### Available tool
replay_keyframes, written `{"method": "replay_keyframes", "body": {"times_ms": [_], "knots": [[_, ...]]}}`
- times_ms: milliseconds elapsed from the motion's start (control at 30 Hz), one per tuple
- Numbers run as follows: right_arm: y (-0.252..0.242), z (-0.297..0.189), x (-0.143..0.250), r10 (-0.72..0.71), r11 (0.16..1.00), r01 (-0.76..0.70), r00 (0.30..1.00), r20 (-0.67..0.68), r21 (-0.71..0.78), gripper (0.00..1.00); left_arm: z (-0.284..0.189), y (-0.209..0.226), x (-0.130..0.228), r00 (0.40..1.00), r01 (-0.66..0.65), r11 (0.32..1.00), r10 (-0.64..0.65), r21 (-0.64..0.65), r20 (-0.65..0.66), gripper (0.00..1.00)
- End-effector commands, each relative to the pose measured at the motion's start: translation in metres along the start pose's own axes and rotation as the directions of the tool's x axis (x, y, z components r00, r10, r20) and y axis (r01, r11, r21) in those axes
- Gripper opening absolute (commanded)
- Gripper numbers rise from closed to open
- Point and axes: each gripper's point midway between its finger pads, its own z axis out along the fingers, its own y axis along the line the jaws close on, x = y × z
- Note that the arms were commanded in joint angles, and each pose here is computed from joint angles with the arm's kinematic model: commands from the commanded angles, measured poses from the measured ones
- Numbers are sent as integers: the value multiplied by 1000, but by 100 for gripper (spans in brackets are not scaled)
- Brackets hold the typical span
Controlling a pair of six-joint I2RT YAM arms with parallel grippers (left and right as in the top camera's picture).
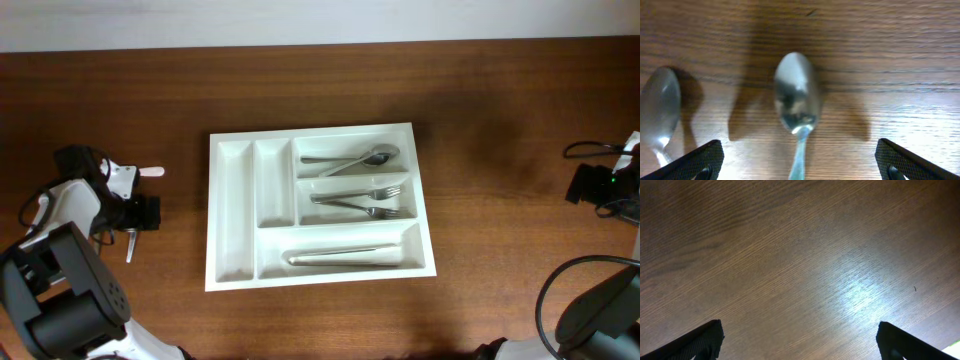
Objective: Pack container
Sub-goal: 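Lower the left gripper over a metal spoon and grasp it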
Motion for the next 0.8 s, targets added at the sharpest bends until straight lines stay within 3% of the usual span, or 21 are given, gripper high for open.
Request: {"method": "replay_keyframes", "body": {"times_ms": [0,333,633,700,767], "knots": [[-2,-2,0,15,1000,-15,1000,7,1,99,6,-10,-1,999,-47,998,47,34,1,99],[-2,-2,0,15,1000,-15,1000,7,1,99,23,-12,10,997,56,997,-53,48,-63,99],[-2,-2,0,15,1000,-15,1000,7,1,99,32,-12,19,993,62,997,-56,49,-105,100],[-2,-2,0,15,1000,-15,1000,7,1,99,32,-10,20,992,60,998,-55,34,-111,90],[-2,-2,0,14,1000,-14,1000,7,0,99,32,-6,22,991,57,998,-55,9,-121,89]]}}
